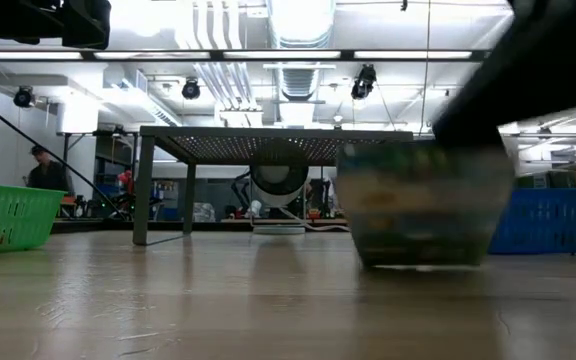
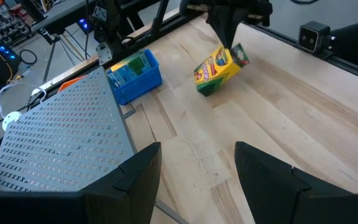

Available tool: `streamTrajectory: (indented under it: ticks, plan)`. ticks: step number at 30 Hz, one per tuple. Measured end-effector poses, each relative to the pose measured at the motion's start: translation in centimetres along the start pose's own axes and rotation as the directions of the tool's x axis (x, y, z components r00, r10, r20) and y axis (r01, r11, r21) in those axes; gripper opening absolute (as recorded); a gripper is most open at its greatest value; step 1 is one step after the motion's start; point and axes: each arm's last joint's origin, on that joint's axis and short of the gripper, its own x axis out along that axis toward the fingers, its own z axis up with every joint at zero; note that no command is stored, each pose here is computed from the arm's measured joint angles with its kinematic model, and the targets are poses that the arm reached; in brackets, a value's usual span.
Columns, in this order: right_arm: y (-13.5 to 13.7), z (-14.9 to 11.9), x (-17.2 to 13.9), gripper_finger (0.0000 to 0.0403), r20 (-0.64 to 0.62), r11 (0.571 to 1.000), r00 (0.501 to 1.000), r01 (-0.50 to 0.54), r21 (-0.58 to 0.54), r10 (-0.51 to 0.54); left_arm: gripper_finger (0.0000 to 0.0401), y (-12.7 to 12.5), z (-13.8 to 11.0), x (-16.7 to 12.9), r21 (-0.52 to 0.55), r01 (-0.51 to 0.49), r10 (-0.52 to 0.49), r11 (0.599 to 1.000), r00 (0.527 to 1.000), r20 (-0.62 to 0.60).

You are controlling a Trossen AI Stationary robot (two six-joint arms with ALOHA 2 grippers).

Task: Pick & Place Office Desk Supplies
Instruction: Put the yellow crayons into the blue bin

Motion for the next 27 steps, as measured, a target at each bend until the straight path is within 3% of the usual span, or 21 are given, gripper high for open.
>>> streamTrajectory:
  ticks: [8,18,21,27]
  plan:
    - [-1.3,1.4,-1.2,0.0007,0.042,0.998,0.999,0.002,0.063,-0.005,0.0209,0.0,0.0,0.0,0.0,0.0,0.0,1.0,1.0,0.0]
    - [-3.6,3.4,-3.3,0.0008,0.082,0.968,0.997,-0.034,0.25,0.014,0.0209,0.0,0.0,0.0,0.0,0.0,0.0,1.0,1.0,0.0]
    - [-3.6,3.5,-3.3,0.0008,0.055,0.967,0.997,-0.067,0.248,0.055,0.0209,0.0,0.0,0.0,0.0,0.0,0.0,1.0,1.0,0.0]
    - [-3.3,3.1,-3.2,0.0008,0.018,0.989,0.995,-0.098,0.113,0.097,0.0209,0.0,0.0,0.0,0.0,0.0,0.0,1.0,1.0,0.0]
